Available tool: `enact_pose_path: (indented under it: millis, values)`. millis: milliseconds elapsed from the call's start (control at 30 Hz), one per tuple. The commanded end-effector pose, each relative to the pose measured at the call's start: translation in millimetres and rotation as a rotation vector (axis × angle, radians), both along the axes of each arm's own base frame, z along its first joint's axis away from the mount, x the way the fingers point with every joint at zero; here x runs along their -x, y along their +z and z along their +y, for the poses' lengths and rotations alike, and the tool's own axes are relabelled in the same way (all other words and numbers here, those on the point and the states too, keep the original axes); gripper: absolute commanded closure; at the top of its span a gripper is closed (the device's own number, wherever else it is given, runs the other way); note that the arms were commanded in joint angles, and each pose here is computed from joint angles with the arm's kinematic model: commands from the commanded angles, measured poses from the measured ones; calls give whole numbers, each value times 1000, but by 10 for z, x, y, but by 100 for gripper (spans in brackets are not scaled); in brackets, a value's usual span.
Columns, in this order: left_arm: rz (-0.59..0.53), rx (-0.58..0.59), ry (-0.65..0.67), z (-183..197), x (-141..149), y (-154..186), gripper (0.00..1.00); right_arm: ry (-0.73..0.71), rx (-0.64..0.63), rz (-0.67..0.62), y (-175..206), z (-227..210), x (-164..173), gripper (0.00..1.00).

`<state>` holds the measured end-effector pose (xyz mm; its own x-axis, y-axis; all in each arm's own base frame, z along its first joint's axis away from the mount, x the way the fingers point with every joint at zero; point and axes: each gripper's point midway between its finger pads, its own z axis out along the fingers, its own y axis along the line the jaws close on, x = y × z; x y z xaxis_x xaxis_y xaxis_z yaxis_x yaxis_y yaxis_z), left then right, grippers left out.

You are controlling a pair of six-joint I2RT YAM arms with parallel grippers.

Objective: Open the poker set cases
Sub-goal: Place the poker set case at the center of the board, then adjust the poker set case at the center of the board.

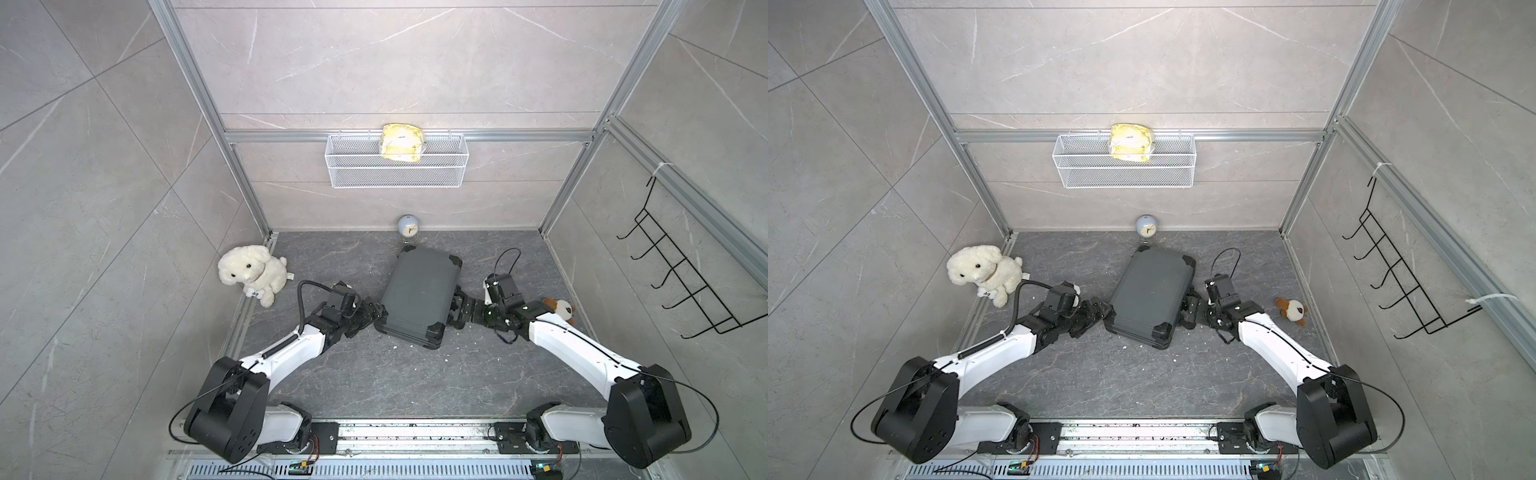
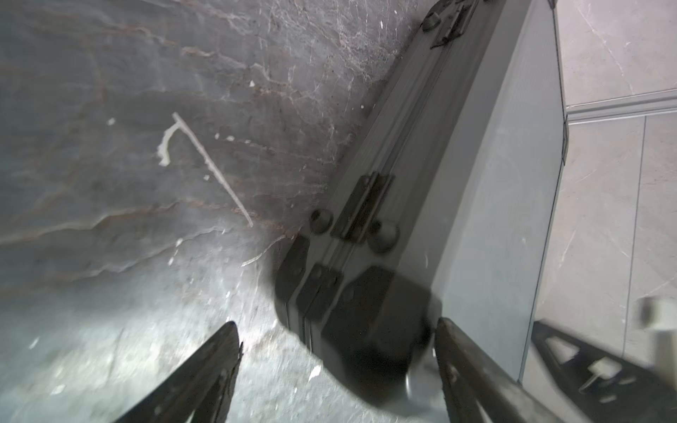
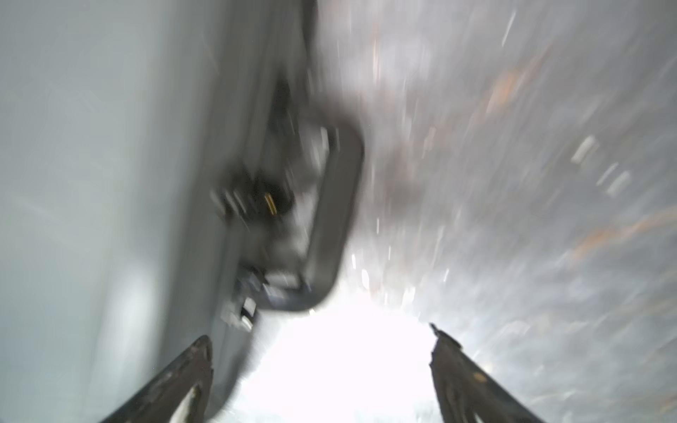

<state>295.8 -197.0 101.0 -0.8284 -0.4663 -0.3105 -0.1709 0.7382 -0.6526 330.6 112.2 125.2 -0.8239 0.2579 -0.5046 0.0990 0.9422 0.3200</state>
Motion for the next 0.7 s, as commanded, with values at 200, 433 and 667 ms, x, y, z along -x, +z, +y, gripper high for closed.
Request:
enact_pose_path:
  millis: [200,433,667]
  values:
    - [-58,32,-60,-582,269,39,14,91,-214,-140,421,346,-1491,0]
    - [-47,81,-106,-845,251,-78,14,168,-259,-129,295,517,-2166,0]
    - [-41,62,-78,-782,131,-181,14,262,-302,-75,39,713,-2343,0]
